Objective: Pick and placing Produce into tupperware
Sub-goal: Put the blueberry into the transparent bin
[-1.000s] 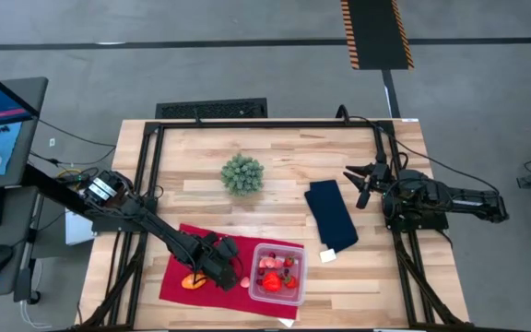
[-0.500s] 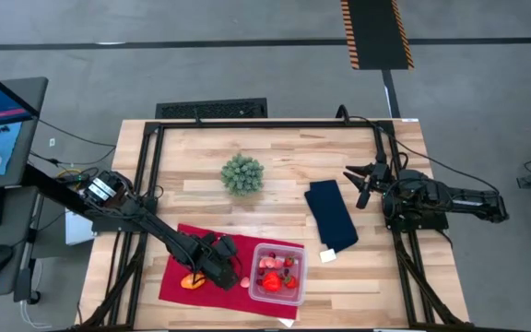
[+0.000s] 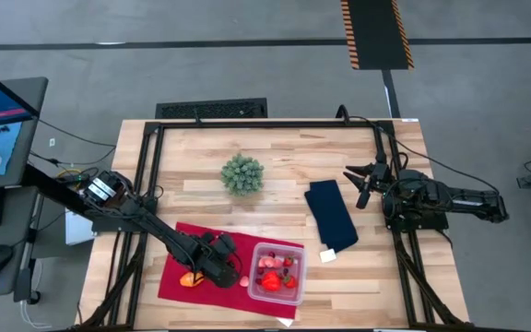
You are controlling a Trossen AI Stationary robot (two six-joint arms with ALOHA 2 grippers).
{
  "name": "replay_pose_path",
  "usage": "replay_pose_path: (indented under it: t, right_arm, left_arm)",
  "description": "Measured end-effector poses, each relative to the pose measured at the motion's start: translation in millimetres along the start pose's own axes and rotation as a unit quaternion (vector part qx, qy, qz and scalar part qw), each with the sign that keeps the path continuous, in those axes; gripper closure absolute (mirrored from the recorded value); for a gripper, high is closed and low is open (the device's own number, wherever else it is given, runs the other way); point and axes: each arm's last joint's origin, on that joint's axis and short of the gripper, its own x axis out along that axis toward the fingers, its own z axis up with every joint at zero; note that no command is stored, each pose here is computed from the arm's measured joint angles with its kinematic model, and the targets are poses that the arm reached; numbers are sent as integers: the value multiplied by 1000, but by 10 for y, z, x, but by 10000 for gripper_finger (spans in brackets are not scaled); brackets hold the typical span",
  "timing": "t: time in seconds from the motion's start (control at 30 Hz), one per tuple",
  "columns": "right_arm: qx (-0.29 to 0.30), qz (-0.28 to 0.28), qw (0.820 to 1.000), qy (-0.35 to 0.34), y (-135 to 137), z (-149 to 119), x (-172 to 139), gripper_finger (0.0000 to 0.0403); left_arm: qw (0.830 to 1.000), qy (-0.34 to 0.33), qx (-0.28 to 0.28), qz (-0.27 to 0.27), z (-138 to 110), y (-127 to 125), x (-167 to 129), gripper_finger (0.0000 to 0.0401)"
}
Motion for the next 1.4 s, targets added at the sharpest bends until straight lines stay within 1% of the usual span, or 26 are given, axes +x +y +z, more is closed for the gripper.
replay_pose_path:
  t: [0.1, 0.17, 0.23, 0.3, 0.33, 0.43, 0.6, 0.7, 0.93, 1.1, 1.2, 1.4]
  right_arm:
    - [0, 0, 1000, 0, 0, 0, 0, 283]
    - [0, 0, 1000, 0, 0, 0, 0, 283]
    - [0, 0, 1000, 0, 0, 0, 0, 283]
    - [0, 0, 1000, 0, 0, 0, 0, 283]
    - [0, 0, 1000, 0, 0, 0, 0, 283]
    - [0, 0, 1000, 0, 0, 0, 0, 283]
    - [0, 0, 1000, 0, 0, 0, 0, 283]
    - [0, 0, 1000, 0, 0, 0, 0, 283]
    - [0, 0, 1000, 0, 0, 0, 0, 283]
    - [0, 0, 1000, 0, 0, 0, 0, 283]
    - [0, 0, 1000, 0, 0, 0, 0, 283]
    - [0, 0, 1000, 0, 0, 0, 0, 283]
  left_arm:
    - [1000, 0, 0, 2, 0, 2, -1, 206]
    - [1000, 4, 1, 13, 10, -7, -26, 203]
    - [999, 12, -11, 32, 16, -6, -54, 201]
    - [999, 15, -28, 40, 8, -6, -71, 199]
    - [999, 12, -28, 42, -3, -6, -74, 199]
    - [999, 5, -14, 44, -21, -15, -65, 199]
    - [999, 5, -21, 42, -25, -23, -69, 199]
    - [999, 5, -7, 42, -25, -25, -69, 199]
    - [999, 4, -4, 43, -24, -26, -71, 199]
    - [998, 11, 9, 63, 18, -80, -174, 199]
    - [997, 12, 6, 70, 29, -87, -200, 199]
    - [998, 11, -8, 63, 13, -89, -186, 200]
